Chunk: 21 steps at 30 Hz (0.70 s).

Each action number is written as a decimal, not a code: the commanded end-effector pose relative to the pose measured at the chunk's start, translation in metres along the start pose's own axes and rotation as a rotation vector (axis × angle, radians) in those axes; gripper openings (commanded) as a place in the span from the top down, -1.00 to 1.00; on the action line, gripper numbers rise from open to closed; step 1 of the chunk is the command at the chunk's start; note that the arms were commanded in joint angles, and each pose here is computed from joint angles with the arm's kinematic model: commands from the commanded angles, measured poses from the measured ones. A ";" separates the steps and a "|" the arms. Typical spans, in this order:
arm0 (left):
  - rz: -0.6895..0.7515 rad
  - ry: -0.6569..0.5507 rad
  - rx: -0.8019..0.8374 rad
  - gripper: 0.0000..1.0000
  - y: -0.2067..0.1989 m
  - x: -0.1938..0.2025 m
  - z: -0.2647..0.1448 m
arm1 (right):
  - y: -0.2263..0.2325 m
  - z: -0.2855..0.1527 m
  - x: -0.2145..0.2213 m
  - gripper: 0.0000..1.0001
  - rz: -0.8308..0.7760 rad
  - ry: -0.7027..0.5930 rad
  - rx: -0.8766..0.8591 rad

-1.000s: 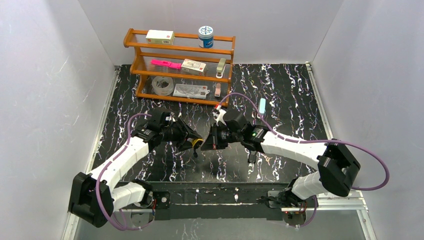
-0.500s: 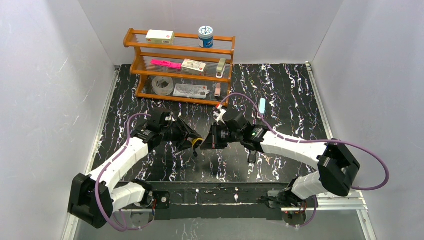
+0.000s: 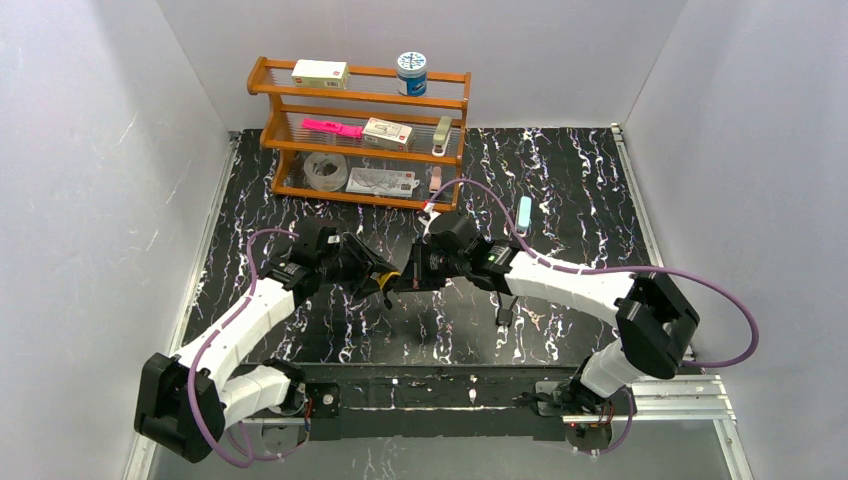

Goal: Unlock with the key

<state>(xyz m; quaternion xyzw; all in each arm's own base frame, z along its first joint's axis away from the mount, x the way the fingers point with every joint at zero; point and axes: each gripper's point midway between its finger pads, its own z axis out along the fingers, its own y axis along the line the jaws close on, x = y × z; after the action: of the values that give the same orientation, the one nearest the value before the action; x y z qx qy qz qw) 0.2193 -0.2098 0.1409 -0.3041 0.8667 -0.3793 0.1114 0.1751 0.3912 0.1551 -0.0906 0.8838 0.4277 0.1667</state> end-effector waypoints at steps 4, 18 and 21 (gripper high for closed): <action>-0.073 0.049 0.063 0.74 -0.012 0.014 -0.010 | 0.004 0.004 -0.045 0.97 -0.080 -0.205 0.018; -0.073 0.042 0.117 0.74 -0.029 0.010 -0.012 | -0.004 0.016 -0.039 0.97 -0.050 -0.144 0.031; -0.115 0.034 0.106 0.74 -0.028 0.008 -0.010 | -0.006 0.023 -0.043 0.97 -0.049 -0.139 0.068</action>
<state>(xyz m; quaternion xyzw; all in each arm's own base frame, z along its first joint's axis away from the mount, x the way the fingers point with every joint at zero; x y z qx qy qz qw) 0.2309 -0.2053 0.1397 -0.3543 0.8467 -0.3777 0.1224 0.1897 0.3993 0.1521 -0.1041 0.8776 0.4225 0.2012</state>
